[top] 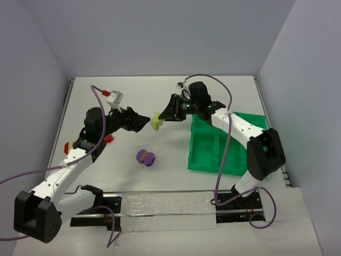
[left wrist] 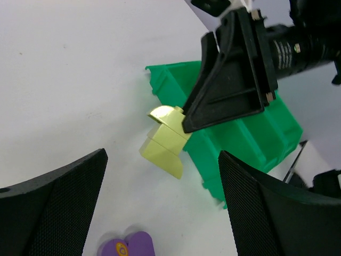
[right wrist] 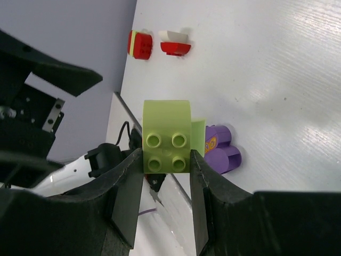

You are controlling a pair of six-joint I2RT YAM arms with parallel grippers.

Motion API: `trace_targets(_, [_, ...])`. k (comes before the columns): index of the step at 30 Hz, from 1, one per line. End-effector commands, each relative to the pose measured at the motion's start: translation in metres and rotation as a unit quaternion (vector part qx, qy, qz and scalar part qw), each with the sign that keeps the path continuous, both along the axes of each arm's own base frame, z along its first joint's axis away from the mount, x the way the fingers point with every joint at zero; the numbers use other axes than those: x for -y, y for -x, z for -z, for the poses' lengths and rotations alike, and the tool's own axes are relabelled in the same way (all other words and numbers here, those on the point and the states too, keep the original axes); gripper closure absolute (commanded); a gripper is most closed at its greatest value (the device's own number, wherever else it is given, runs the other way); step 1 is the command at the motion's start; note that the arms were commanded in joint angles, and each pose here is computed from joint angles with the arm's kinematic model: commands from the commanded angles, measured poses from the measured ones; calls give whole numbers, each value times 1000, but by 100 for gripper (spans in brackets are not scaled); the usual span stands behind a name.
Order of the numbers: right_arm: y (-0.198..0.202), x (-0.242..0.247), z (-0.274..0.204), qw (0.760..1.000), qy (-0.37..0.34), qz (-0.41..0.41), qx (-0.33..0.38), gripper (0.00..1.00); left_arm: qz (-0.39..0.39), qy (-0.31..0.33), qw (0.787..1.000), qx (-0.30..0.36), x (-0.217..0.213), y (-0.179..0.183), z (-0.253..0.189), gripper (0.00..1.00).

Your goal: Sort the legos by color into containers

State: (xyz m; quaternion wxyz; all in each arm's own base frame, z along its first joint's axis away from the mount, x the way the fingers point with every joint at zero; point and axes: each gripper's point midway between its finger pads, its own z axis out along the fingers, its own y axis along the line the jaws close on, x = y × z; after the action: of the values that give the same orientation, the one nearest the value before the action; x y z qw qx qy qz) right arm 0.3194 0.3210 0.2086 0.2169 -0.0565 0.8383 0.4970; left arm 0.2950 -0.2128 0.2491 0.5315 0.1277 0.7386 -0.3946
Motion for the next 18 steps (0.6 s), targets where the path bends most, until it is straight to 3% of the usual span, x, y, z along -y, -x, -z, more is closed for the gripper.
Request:
trace_targets(1, [-2, 1, -23, 1000, -13, 0, 27, 100, -21, -57, 994, 92, -7, -1, -18, 8])
trace_targets(6, [1, 0, -22, 1000, -11, -15, 23, 100, 2, -90, 992, 92, 3, -2, -15, 13])
trace_targets(18, [12, -4, -23, 999, -23, -46, 16, 100, 40, -132, 987, 78, 27, 8, 2, 13])
